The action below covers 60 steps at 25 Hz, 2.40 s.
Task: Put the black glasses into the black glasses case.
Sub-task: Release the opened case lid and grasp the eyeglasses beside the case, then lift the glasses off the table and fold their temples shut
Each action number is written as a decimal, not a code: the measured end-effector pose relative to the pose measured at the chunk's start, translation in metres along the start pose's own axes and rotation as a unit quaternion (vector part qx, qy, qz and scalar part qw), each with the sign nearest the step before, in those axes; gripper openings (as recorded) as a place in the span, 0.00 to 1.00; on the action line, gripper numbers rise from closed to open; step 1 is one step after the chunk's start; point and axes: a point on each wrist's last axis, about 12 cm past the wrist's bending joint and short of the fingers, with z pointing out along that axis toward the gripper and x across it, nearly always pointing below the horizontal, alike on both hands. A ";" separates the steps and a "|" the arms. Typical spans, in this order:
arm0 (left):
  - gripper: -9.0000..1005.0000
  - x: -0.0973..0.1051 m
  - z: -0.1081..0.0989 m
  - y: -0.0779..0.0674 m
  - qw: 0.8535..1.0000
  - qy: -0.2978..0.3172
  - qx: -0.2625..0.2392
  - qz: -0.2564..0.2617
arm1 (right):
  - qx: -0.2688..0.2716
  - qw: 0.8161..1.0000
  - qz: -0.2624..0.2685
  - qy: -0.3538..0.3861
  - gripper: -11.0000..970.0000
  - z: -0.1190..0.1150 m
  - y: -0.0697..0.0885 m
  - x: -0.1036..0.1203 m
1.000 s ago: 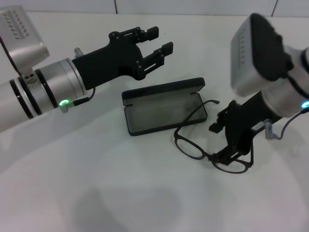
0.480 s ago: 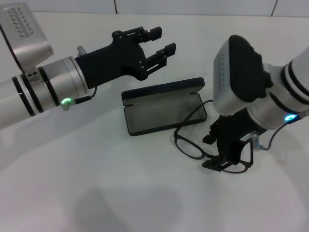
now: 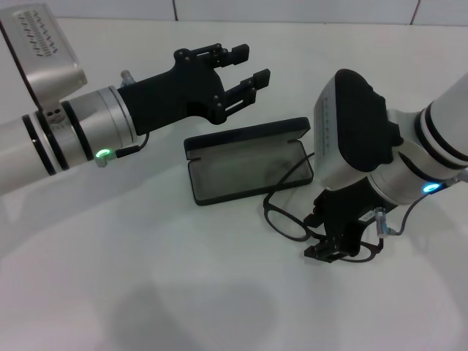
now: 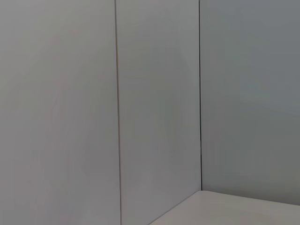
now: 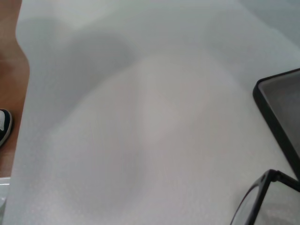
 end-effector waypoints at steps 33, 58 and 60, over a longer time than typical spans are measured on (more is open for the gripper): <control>0.49 -0.007 -0.011 -0.010 0.998 -0.041 0.039 -0.030 | 0.025 0.981 0.036 -0.189 0.13 -0.081 -0.001 0.068; 0.50 -0.032 0.032 -0.027 0.977 -0.041 0.195 -0.071 | 0.100 0.891 -0.132 -0.422 0.13 -0.033 0.025 0.132; 0.50 -0.034 0.037 -0.027 0.974 -0.023 0.207 -0.087 | 0.108 0.888 -0.139 -0.425 0.13 -0.033 0.026 0.133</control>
